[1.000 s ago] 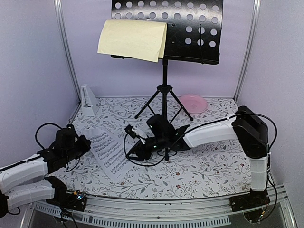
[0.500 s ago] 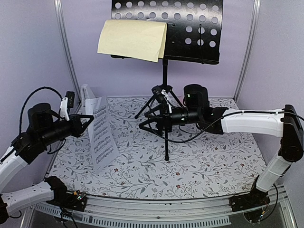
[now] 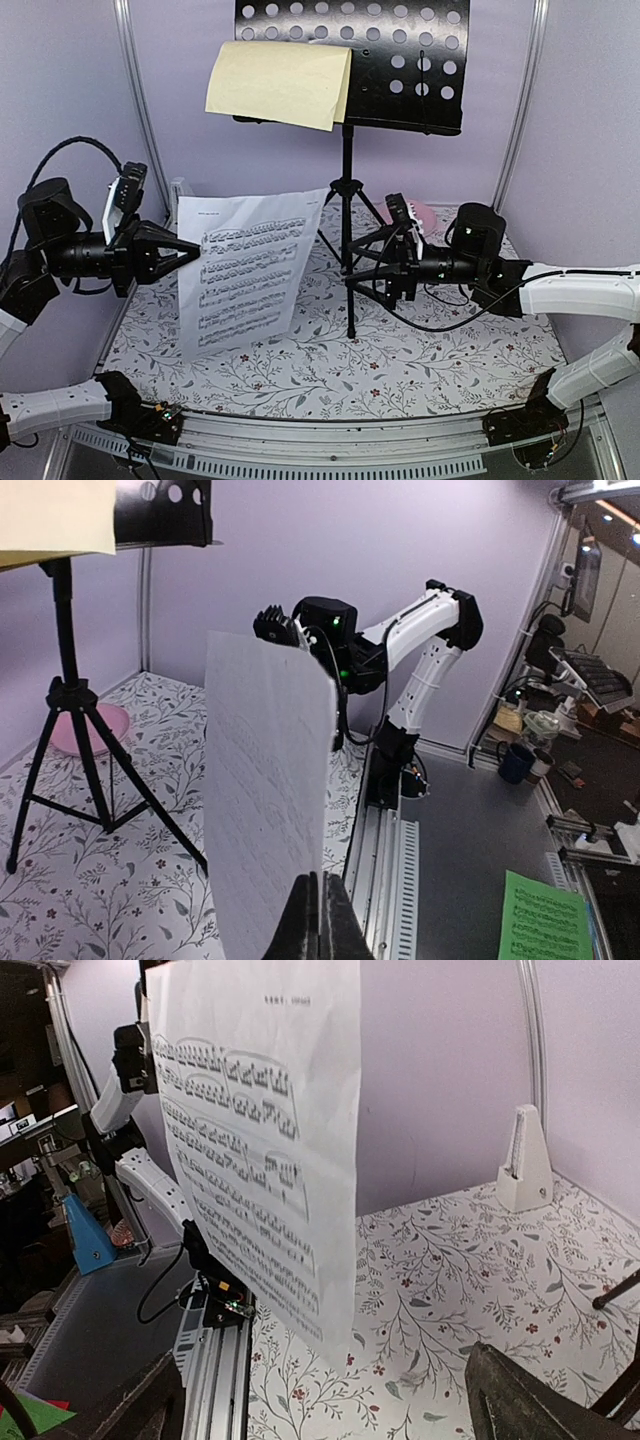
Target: Set up the instrument practice props
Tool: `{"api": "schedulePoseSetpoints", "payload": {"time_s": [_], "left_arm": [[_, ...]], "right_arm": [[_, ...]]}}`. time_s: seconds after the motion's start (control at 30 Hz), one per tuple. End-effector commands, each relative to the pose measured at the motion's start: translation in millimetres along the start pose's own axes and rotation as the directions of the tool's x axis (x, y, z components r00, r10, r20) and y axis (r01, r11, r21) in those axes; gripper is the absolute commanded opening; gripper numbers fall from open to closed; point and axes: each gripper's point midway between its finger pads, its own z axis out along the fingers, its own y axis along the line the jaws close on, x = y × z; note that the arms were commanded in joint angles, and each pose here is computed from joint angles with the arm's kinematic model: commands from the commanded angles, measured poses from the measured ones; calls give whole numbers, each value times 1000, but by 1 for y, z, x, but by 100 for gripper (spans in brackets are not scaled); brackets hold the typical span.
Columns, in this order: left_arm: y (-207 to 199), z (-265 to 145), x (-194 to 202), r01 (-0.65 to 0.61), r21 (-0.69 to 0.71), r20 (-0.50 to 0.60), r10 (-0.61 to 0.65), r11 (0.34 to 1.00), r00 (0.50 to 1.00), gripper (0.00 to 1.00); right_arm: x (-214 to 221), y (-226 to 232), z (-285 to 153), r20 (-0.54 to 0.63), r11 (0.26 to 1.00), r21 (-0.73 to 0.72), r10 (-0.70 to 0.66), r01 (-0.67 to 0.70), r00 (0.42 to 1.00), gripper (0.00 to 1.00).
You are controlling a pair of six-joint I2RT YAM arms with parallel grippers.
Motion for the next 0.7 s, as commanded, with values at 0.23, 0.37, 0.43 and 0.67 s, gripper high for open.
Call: {"api": "schedulePoseSetpoints", "payload": {"time_s": [0.23, 0.37, 0.43, 0.67], "left_arm": [[-32, 25, -37, -113, 251, 93, 92, 961, 991, 0], [-29, 41, -39, -109, 261, 101, 85, 959, 991, 0], [-27, 47, -41, -113, 250, 110, 87, 962, 990, 0], [-2, 59, -55, -93, 111, 165, 74, 989, 984, 0]], "right_arm": [[-53, 67, -11, 164, 963, -248, -65, 105, 984, 99], [-57, 89, -6, 170, 950, -291, -64, 113, 983, 89], [-59, 91, -7, 174, 952, -287, -56, 105, 983, 73], [-81, 78, -25, 226, 990, -127, -39, 69, 973, 3]]}}
